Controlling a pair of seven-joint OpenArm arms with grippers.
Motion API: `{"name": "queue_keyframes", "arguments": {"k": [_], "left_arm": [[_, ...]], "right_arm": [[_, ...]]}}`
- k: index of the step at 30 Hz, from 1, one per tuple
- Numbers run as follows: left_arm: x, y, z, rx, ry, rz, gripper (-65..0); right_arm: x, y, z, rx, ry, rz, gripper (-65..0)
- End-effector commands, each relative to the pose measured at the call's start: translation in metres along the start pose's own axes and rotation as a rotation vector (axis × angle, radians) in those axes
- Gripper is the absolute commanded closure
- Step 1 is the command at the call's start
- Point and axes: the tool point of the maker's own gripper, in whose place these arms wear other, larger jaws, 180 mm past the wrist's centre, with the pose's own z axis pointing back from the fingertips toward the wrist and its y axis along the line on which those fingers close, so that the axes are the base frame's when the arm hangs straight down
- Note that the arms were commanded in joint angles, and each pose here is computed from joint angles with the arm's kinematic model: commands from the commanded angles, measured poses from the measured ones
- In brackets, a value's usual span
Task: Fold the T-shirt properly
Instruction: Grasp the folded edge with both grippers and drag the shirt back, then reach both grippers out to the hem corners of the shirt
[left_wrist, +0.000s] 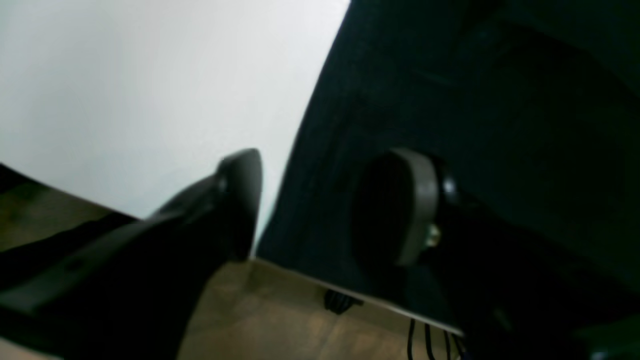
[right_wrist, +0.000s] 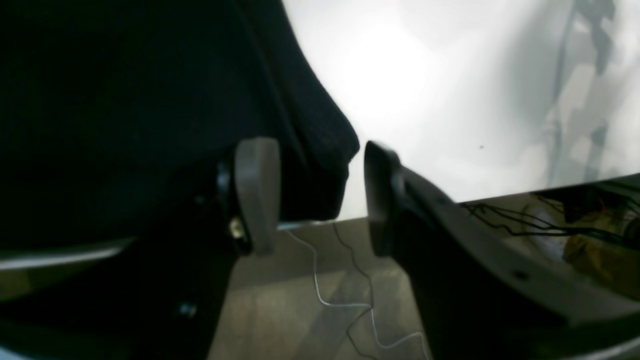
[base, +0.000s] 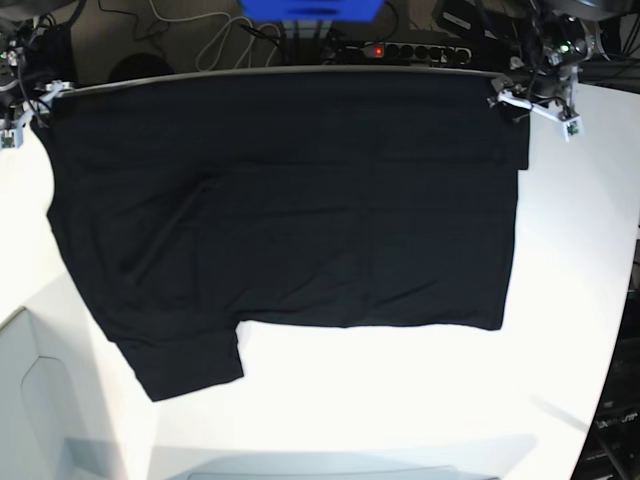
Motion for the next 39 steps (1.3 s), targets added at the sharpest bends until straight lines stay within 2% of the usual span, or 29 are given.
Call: {"name": "queue_keyframes", "arguments": {"k": [1, 10, 14, 17, 24, 28, 32, 35, 39], "left_arm": [[0.014, 0.001, 0.006, 0.006, -0.044, -0.012, -39.8], [0.052, -0.014, 0.018, -0.010, -0.155, -0.045, -40.3], [0.084, -0.006, 0.022, 0.011, -0.246, 0.006, -40.3], [0.114, -0.007, 0.025, 0.008, -0.327, 0.045, -40.3], [0.180, -0.030, 0.030, -0.057, -0.484, 0.102, -40.3], [0.204, -0.041, 0.017, -0.104, -0.505, 0.153, -40.3], [0.222, -0.045, 0.001, -0.136, -0.501, 0.202, -40.3], [0.233, -0.057, -0.016, -0.168, -0.466, 0.184, -40.3], [0.247, -0.077, -0.034, -0.204, -0.423, 0.127, -40.3]], "right_arm": [[0.018, -0.014, 0.005, -0.040, -0.046, 0.010, -28.4], [0.059, -0.033, 0.005, -0.095, -0.160, -0.057, -28.4], [0.091, -0.034, 0.002, -0.096, -0.236, -0.071, -28.4], [0.132, -0.025, -0.003, -0.070, -0.320, -0.071, -28.5], [0.245, 0.029, -0.013, 0.073, -0.496, 0.052, -28.6], [0.295, 0.056, -0.035, 0.174, -0.510, 0.066, -28.6], [0.336, 0.072, -0.062, 0.230, -0.516, -0.005, -28.6], [0.357, 0.089, -0.079, 0.277, -0.552, -0.044, -28.6], [0.366, 0.091, -0.107, 0.261, -0.568, -0.122, -28.7]]}}
